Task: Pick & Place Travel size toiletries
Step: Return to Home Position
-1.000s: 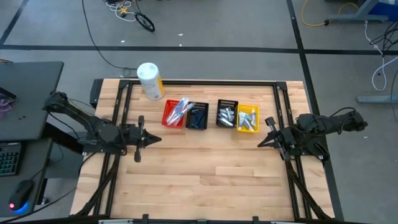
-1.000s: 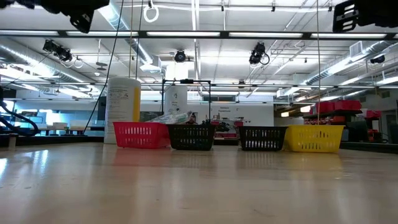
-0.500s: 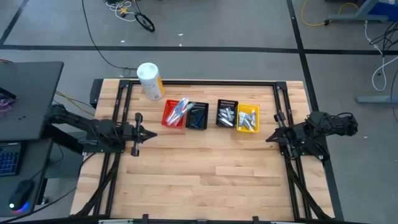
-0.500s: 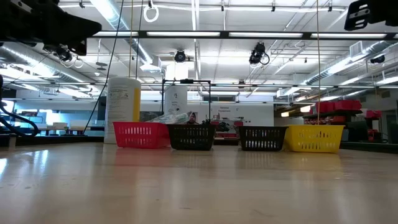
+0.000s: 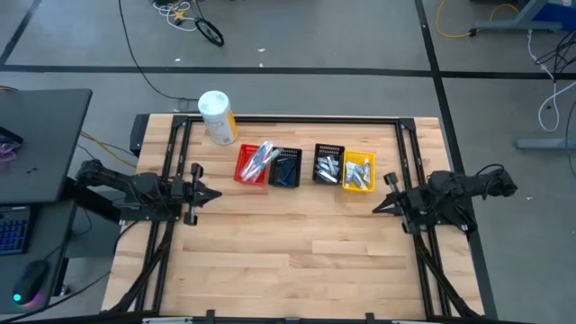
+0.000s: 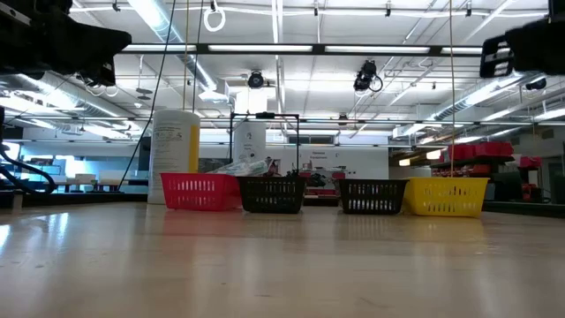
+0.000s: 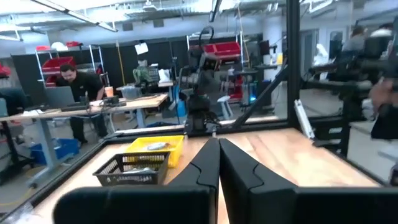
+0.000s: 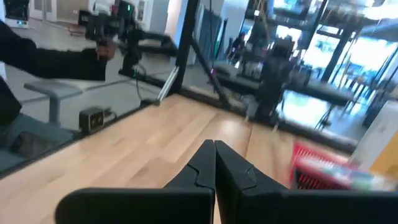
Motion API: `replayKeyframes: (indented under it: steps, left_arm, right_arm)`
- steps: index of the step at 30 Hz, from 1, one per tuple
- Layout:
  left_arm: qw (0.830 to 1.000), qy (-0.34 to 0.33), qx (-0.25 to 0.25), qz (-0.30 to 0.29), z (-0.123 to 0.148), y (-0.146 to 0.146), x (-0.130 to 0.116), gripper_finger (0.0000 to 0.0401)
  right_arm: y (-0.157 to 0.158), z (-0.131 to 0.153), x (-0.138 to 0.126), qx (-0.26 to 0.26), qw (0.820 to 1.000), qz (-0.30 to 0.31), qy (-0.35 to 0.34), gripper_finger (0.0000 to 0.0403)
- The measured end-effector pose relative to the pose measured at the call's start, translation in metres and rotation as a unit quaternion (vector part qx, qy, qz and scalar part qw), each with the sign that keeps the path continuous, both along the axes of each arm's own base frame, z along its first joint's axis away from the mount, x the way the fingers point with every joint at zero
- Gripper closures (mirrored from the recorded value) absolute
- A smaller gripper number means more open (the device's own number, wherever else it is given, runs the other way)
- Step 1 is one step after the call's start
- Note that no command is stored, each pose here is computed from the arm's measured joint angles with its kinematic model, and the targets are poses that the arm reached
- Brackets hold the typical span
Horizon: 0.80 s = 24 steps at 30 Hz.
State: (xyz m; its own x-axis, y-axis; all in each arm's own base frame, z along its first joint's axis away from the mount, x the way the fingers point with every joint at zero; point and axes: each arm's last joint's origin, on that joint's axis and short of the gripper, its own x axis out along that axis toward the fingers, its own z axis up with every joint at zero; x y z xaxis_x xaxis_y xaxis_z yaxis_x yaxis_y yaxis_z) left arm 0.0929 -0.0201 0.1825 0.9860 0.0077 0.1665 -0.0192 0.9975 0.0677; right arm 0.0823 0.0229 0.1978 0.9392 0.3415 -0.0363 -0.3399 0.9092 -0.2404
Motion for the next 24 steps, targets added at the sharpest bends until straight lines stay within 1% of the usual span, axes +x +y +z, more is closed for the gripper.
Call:
replayKeyframes:
  steps: [2,6,8,12,24]
  left_arm:
    - [1.0,-0.005,-0.009,-0.01,0.001,0.0,0.0,0.0393]
    - [0.999,0.006,-0.035,-0.028,-0.001,-0.001,0.0,0.0388]
    - [0.999,0.022,-0.038,-0.027,-0.004,-0.002,0.001,0.0381]
    - [0.998,0.029,-0.044,-0.021,-0.006,-0.001,0.001,0.0373]
    - [0.998,0.028,-0.047,-0.02,-0.006,-0.001,0.001,0.0378]
  right_arm:
    - [0.001,-0.011,0.003,0.01,1.0,0.0,0.017,0.0402]
    - [0.002,-0.027,0.008,0.031,0.999,0.001,0.033,0.0402]
    - [0.003,-0.026,0.009,0.048,0.998,0.014,0.025,0.0402]
    - [0.005,-0.029,0.012,0.055,0.998,0.042,0.005,0.0402]
    - [0.006,-0.031,0.014,0.056,0.998,0.041,0.01,0.0402]
